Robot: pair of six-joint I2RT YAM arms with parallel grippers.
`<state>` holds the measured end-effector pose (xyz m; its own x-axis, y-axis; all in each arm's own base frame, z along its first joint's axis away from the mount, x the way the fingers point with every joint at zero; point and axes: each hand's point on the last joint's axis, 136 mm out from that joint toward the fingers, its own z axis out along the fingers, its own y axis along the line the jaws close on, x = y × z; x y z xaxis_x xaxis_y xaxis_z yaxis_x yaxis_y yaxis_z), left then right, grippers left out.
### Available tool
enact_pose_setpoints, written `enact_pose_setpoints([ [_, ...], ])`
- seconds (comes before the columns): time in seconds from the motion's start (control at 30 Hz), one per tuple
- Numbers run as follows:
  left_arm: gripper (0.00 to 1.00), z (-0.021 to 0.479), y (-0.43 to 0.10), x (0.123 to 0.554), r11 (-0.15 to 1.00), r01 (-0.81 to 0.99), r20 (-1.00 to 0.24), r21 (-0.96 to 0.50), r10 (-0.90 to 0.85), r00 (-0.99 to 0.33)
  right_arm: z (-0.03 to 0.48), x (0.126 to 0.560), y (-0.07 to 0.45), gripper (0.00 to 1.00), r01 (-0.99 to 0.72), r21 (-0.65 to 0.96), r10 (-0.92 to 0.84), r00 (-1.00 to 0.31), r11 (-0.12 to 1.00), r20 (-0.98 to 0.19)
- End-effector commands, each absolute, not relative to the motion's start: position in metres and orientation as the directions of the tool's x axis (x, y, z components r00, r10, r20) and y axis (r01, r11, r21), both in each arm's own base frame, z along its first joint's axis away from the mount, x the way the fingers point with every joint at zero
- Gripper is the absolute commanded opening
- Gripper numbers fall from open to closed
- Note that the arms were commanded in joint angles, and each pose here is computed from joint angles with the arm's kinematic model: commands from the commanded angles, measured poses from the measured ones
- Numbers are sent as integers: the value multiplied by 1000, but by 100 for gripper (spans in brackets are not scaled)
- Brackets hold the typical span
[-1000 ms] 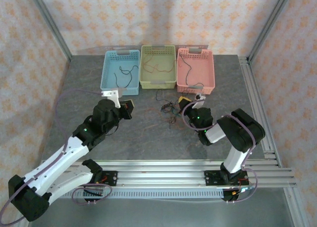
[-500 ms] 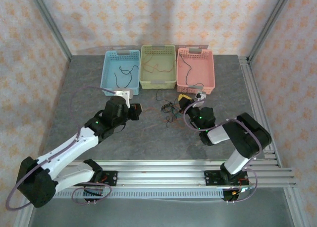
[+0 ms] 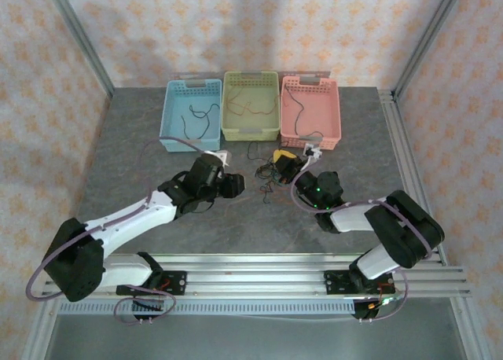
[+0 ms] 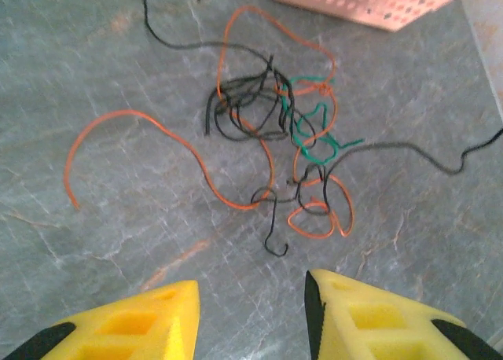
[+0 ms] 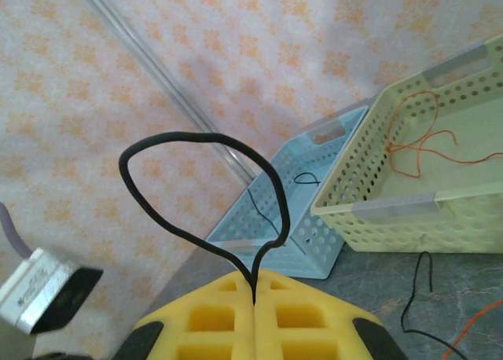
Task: Untangle the cables
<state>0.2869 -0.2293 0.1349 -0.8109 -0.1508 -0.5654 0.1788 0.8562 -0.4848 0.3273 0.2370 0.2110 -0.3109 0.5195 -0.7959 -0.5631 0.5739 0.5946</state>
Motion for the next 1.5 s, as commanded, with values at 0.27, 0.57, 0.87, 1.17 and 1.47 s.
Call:
enact_pose_setpoints([
  [0.27,48,143,-270,285,834,289,-576,-470,-42,-816,223,322,232,0,-535,650,566,-342,540,-751],
  [0.57,66,168,-286,269,785,461,-677,-415,73,-733,268,303,240,0,-577,693,569,-422,432,-706],
  [0.87,74,193,-295,274,764,533,-776,-363,68,-627,294,280,230,0,-536,753,583,-493,381,-646],
  [1.17,75,208,-333,274,703,642,-835,-306,125,-536,306,272,231,0,-519,784,580,-540,341,-610],
  [1.47,75,210,-346,294,730,618,-846,-291,104,-522,309,265,238,0,-525,791,547,-581,313,-602],
])
